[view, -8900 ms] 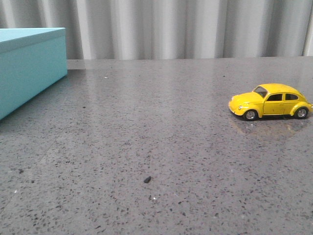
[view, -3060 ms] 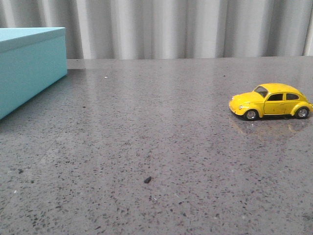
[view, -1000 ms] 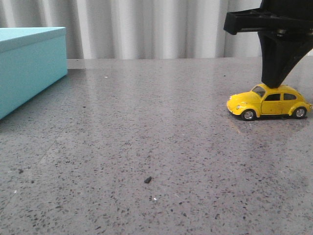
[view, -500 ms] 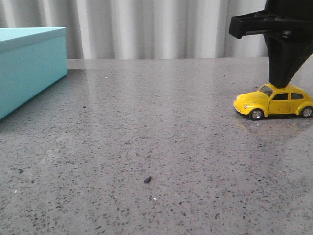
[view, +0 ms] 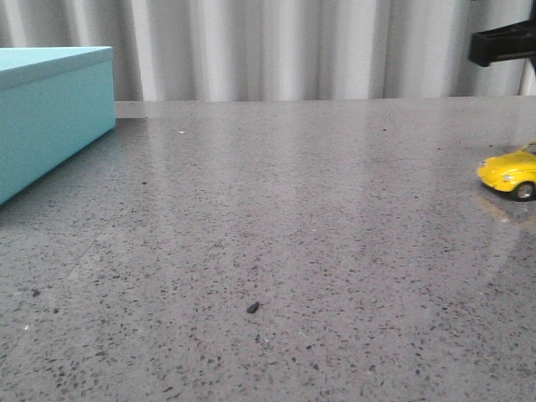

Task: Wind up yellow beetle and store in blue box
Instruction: 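Press and drag the car backward, away from the blue box, with right gripper, then lift the right gripper off the car, letting it roll toward the box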

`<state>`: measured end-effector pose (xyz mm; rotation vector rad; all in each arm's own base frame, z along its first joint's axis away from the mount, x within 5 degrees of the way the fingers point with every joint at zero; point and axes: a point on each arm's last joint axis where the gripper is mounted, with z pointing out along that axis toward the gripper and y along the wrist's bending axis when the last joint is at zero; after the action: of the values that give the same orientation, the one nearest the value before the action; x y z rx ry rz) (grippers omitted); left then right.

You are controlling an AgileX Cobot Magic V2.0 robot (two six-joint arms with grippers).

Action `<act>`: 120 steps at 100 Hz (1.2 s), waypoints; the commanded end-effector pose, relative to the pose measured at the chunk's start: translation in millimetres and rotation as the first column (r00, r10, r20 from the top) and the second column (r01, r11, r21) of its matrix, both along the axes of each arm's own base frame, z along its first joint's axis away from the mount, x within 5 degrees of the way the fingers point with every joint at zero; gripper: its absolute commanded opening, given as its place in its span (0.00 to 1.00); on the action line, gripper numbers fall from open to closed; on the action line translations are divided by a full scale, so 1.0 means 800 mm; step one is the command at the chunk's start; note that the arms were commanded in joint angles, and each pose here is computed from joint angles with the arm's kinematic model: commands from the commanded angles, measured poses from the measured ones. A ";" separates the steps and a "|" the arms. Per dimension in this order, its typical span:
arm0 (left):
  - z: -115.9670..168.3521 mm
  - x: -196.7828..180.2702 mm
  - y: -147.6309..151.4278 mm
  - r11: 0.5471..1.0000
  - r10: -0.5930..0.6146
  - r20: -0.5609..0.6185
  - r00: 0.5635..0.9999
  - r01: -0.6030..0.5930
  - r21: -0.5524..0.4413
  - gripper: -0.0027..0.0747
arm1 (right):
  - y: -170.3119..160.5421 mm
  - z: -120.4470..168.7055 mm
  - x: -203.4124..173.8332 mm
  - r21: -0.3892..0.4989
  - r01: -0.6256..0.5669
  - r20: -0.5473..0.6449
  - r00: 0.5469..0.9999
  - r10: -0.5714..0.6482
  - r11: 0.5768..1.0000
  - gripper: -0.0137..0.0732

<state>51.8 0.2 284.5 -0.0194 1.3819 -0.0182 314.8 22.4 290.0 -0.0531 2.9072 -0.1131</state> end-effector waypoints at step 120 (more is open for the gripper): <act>0.030 0.006 -0.002 0.997 -0.006 0.147 0.989 -0.006 0.083 0.01 | -0.011 0.117 -0.040 0.051 0.002 0.418 0.908 -0.023 0.999 0.09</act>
<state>58.3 -0.4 291.1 0.0451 1.3265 0.0514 287.1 14.2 361.1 0.0005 2.5907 -0.0548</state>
